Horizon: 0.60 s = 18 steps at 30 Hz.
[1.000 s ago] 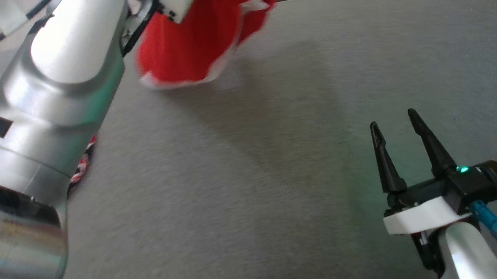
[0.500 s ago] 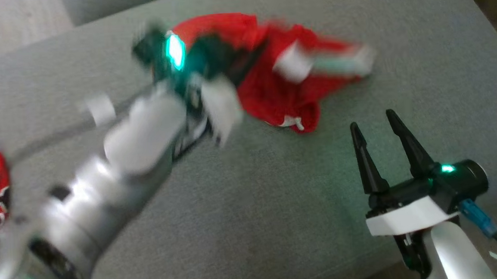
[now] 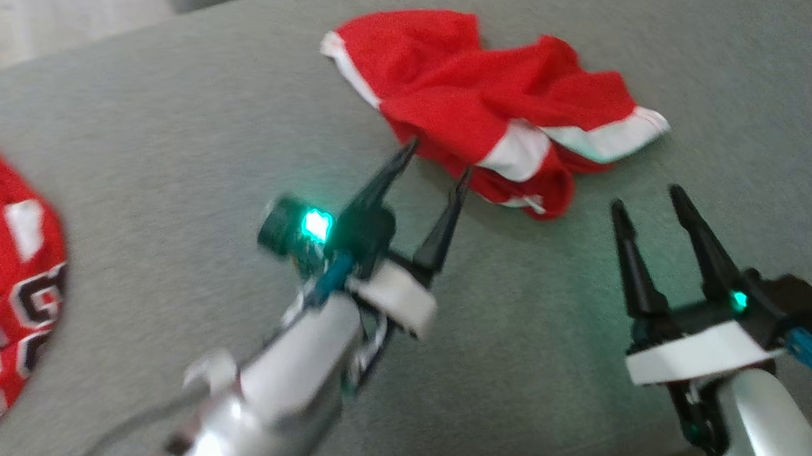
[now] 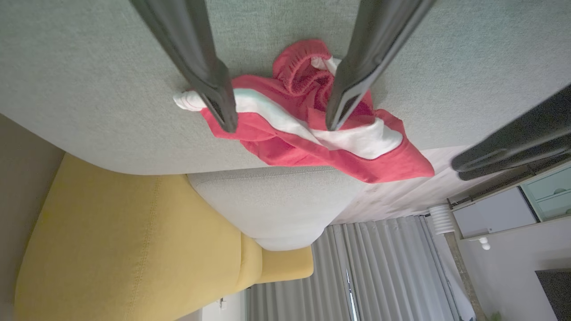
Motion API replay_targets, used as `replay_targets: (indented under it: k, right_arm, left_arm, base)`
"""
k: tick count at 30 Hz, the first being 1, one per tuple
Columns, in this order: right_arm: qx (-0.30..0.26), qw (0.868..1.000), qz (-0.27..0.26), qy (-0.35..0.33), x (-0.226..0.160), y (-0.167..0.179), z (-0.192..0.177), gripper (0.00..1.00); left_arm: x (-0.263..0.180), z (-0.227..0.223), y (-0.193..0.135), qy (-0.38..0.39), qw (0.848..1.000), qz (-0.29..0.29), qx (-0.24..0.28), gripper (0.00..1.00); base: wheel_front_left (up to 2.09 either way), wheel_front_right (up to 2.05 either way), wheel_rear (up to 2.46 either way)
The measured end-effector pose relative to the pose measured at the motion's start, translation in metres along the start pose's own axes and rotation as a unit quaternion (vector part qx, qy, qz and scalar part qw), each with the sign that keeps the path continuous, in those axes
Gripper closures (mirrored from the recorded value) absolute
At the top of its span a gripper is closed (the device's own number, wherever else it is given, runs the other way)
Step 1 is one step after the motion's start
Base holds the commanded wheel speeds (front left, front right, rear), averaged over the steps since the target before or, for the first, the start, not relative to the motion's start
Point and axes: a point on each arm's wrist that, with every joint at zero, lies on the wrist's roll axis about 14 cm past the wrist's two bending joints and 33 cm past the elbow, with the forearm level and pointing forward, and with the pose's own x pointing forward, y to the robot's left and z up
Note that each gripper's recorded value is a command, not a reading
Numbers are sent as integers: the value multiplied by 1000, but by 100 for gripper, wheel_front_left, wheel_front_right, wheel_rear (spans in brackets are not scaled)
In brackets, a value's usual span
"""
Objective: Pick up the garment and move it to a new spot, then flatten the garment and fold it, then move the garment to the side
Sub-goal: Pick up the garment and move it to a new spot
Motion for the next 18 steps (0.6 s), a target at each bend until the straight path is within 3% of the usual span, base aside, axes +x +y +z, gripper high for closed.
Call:
replay_targets:
  k: [5, 9, 18]
  right_arm:
    - [17, 1000, 3, 9, -7, 4, -7, 0]
    - [21, 999, 30, -3, -8, 22, 0, 0]
    - [8, 997, 69, -18, -21, 45, 10, 0]
  left_arm:
    - [-57, 3, 16, -31, 992, 109, -55, 0]
    - [-106, 8, 38, -57, 973, 206, -86, 0]
    - [-224, 23, 73, -105, 915, 385, -53, 0]
  base:
    - [0, 0, 0]
    - [0, 0, 0]
    - [0, 0, 0]
